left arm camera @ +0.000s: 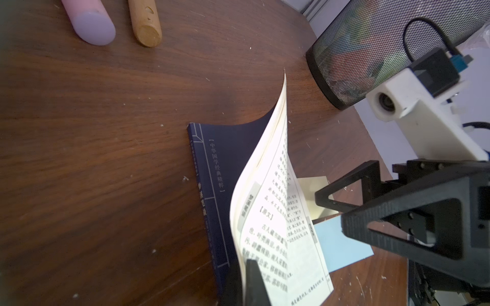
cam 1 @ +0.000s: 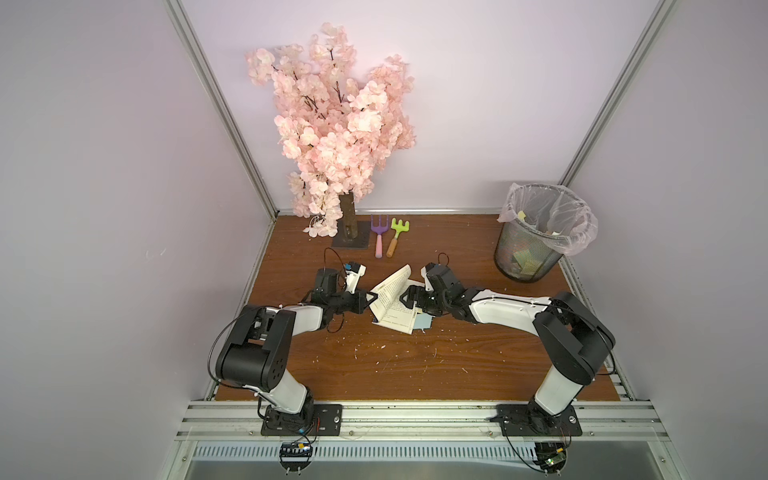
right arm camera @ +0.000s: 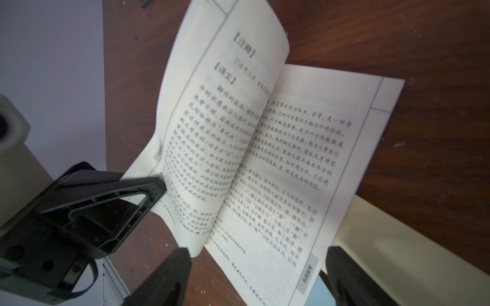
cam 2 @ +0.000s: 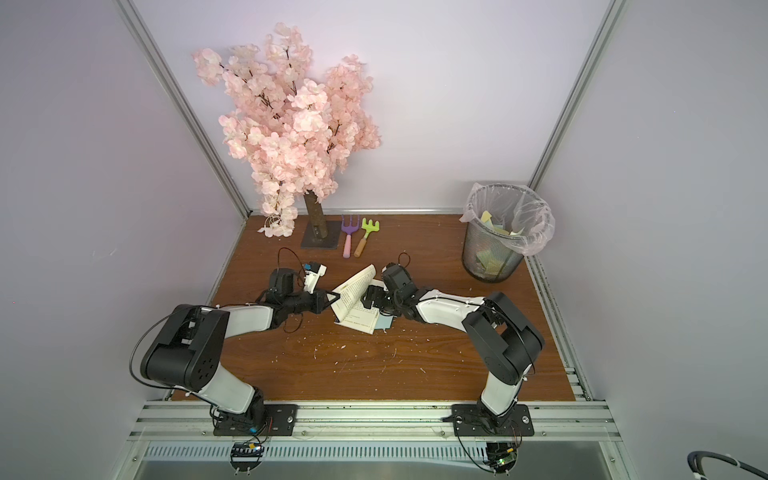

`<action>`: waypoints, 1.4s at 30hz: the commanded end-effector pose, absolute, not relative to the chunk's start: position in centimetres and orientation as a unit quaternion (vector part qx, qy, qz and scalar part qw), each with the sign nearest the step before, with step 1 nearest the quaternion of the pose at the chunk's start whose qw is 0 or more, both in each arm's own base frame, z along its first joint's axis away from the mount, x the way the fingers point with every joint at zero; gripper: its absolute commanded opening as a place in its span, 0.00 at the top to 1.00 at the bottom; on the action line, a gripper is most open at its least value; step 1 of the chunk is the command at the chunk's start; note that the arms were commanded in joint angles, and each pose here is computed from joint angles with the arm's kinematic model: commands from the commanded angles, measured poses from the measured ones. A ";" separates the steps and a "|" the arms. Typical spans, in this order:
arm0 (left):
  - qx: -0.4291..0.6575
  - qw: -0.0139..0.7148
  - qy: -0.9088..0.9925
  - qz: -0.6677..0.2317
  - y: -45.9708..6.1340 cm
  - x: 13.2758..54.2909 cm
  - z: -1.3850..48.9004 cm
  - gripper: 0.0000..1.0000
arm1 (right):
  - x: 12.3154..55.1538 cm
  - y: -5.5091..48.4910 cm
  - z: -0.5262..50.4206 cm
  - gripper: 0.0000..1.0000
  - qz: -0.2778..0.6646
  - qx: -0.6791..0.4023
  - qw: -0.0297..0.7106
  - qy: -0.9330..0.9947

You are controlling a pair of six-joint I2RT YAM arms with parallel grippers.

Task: Peel off the used sticky note
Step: Turn the page of the book at the center of the board.

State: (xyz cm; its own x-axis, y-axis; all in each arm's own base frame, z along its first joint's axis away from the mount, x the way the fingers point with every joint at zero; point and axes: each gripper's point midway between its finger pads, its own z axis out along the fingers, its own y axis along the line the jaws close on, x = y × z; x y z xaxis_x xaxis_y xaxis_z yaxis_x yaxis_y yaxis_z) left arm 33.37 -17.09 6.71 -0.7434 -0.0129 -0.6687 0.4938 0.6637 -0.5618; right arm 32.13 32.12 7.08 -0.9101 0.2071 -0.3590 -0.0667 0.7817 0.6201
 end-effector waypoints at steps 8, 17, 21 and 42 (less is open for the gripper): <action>0.124 0.304 0.863 -0.383 -16.5 33.2 5.4 0.96 | 33.4 32.5 6.4 0.17 0.320 0.038 0.219 0.921; 0.123 0.304 0.863 -0.384 -16.5 33.2 5.5 0.96 | 33.8 33.6 6.8 0.18 0.347 0.037 0.211 0.913; 0.123 0.303 0.864 -0.384 -16.5 33.2 5.4 0.96 | 34.1 34.2 7.8 0.19 0.360 0.036 0.215 0.907; 0.125 0.302 0.862 -0.387 -16.6 33.2 5.4 0.96 | 34.0 36.0 10.5 0.18 0.482 0.058 0.204 0.850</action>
State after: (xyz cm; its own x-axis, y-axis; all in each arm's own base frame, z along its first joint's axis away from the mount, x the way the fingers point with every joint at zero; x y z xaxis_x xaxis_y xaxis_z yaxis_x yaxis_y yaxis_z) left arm 33.38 -17.10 6.63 -0.7483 -0.0142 -0.6632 0.4938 0.6556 -0.5713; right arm 33.67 34.94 8.26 -0.9114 0.2623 -0.3172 -0.0778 0.6470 0.7585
